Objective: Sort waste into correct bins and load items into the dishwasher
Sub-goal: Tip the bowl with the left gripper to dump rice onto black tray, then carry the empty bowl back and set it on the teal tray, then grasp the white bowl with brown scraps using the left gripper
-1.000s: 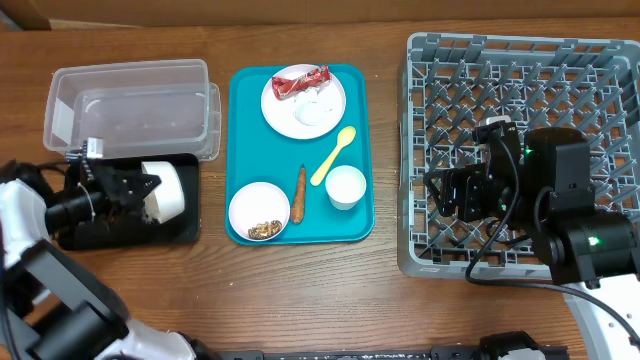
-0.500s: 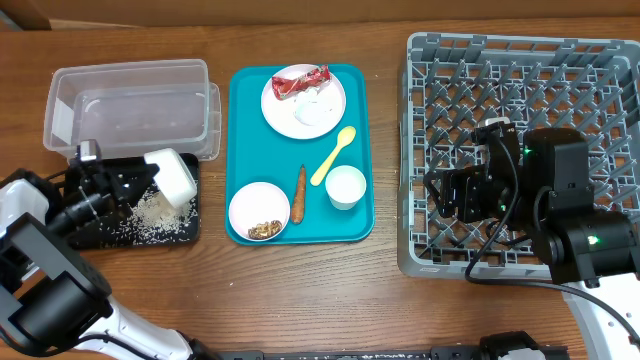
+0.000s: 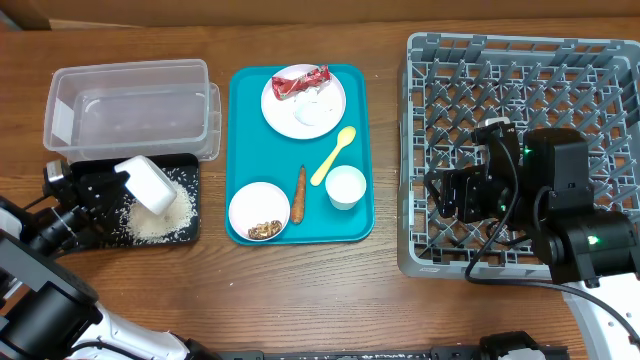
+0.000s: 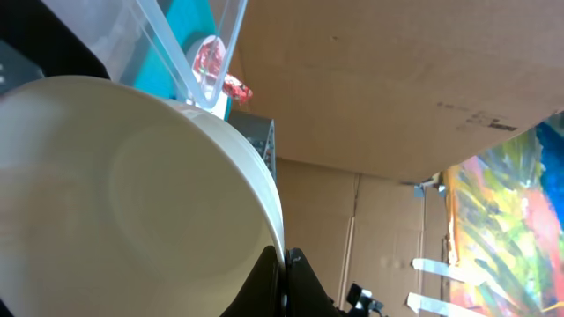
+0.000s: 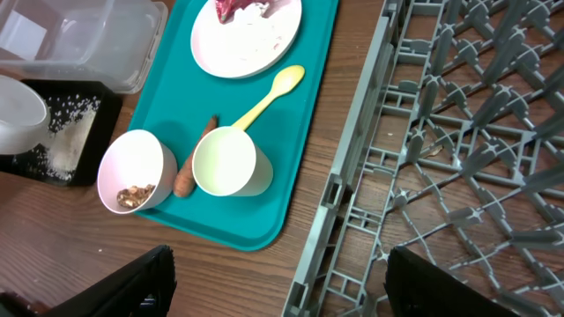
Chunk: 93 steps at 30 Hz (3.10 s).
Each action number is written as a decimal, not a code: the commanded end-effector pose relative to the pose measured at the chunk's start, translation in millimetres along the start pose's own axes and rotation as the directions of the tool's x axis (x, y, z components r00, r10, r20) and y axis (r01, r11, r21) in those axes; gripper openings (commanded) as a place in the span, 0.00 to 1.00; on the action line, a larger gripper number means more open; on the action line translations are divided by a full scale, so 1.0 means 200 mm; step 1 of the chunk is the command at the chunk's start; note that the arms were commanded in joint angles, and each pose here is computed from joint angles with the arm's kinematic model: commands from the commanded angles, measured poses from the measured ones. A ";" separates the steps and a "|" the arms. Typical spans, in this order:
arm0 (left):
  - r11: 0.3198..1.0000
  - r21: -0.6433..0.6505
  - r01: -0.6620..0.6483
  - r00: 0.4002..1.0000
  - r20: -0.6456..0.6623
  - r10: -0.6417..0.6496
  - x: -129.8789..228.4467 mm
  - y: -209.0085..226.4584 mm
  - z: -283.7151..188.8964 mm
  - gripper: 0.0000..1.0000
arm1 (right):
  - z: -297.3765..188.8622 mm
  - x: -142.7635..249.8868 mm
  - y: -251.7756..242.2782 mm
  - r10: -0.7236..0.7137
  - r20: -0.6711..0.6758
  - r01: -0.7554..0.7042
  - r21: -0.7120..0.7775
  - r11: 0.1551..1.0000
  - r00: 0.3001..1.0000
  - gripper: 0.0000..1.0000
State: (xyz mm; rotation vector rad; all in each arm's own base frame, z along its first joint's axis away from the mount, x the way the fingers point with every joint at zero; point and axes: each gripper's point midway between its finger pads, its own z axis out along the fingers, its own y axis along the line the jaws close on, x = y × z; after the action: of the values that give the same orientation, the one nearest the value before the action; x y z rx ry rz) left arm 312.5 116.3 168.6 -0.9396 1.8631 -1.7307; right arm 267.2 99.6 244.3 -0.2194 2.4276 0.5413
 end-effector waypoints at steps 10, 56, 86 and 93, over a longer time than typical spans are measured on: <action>0.998 0.056 -0.034 0.999 0.030 0.032 -0.02 -0.05 0.00 0.04 | -0.02 -0.01 0.01 0.003 0.004 -0.003 -0.008 1.000 1.000 0.79; -0.255 -0.546 -0.798 0.345 -0.761 0.549 0.45 -0.18 1.29 0.04 | -0.02 0.02 0.01 0.013 -0.021 -0.013 -0.004 1.000 1.000 0.79; -0.088 -0.468 -0.879 0.438 -0.868 0.235 0.59 0.09 1.31 0.62 | -0.01 0.01 0.01 0.011 -0.017 -0.011 -0.004 1.000 1.000 0.80; 0.003 -0.497 -0.868 0.471 -0.820 0.326 0.73 -0.30 1.19 0.65 | 0.01 0.02 0.00 0.017 -0.032 -0.017 -0.003 1.000 0.999 0.80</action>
State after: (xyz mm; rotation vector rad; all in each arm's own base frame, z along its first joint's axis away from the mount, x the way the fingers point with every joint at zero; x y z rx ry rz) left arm 400.4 -147.7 184.8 0.4135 3.0301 0.0149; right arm 261.7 99.0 236.4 -0.2126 2.4742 0.5457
